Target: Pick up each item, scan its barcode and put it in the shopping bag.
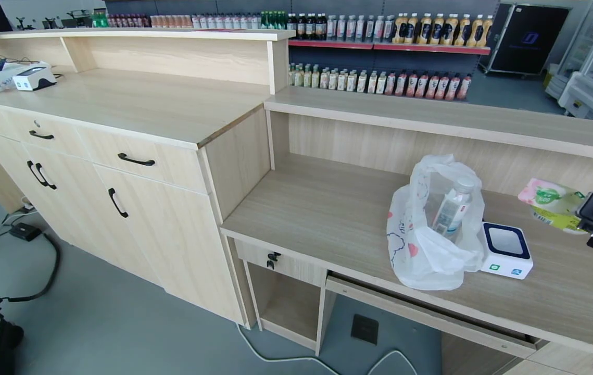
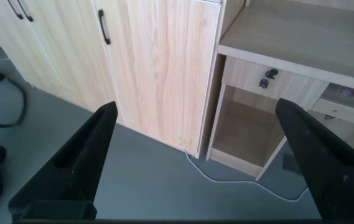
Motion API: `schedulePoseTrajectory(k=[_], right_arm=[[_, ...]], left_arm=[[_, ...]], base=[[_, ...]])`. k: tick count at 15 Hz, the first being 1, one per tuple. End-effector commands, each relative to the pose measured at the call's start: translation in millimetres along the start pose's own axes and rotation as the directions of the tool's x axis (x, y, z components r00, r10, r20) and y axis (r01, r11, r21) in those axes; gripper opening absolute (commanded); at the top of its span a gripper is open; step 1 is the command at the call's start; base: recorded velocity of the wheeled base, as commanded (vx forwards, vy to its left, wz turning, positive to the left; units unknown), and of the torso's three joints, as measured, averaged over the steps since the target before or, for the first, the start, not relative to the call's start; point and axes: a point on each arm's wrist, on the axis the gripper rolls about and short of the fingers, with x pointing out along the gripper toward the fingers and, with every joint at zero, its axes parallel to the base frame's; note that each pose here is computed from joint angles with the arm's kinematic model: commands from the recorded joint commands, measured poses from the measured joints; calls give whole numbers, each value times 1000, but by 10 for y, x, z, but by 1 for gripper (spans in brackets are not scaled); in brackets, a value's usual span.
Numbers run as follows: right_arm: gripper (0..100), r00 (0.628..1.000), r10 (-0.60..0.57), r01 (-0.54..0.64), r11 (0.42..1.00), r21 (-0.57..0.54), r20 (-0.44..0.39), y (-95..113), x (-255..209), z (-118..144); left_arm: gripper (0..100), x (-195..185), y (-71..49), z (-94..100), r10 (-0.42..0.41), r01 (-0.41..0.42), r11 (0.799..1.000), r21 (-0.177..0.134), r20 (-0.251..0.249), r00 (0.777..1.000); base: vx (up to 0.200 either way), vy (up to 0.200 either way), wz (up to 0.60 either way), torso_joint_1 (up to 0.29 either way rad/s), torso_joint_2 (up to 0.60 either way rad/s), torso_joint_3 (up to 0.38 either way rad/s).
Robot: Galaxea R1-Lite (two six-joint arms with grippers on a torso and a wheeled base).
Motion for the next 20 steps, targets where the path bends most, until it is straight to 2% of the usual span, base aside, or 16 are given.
schedulePoseTrajectory(k=[1,4,7,15,20], right_arm=[[0,1000,-4,4,1000,-27,-6,-14,-47,-85],[0,1000,21,-22,998,-51,-14,19,-107,-172],[0,999,47,-47,991,-129,2,46,-105,-176],[0,996,81,-71,975,-212,36,109,-89,-170],[0,990,123,-105,970,-217,73,162,-58,-144]], left_arm=[[100,0,0,0,-1,1,1000,-1,0,1000],[100,0,0,0,1,-1,1000,-1,0,1000],[100,0,0,0,1,-1,1000,-1,0,1000],[100,0,0,0,1,-1,1000,-1,0,1000],[100,0,0,0,1,-1,1000,-1,0,1000]], base=[[0,0,0,0,0,0],[0,0,0,0,0,0],[0,0,0,0,0,0],[0,0,0,0,0,0],[0,0,0,0,0,0]])
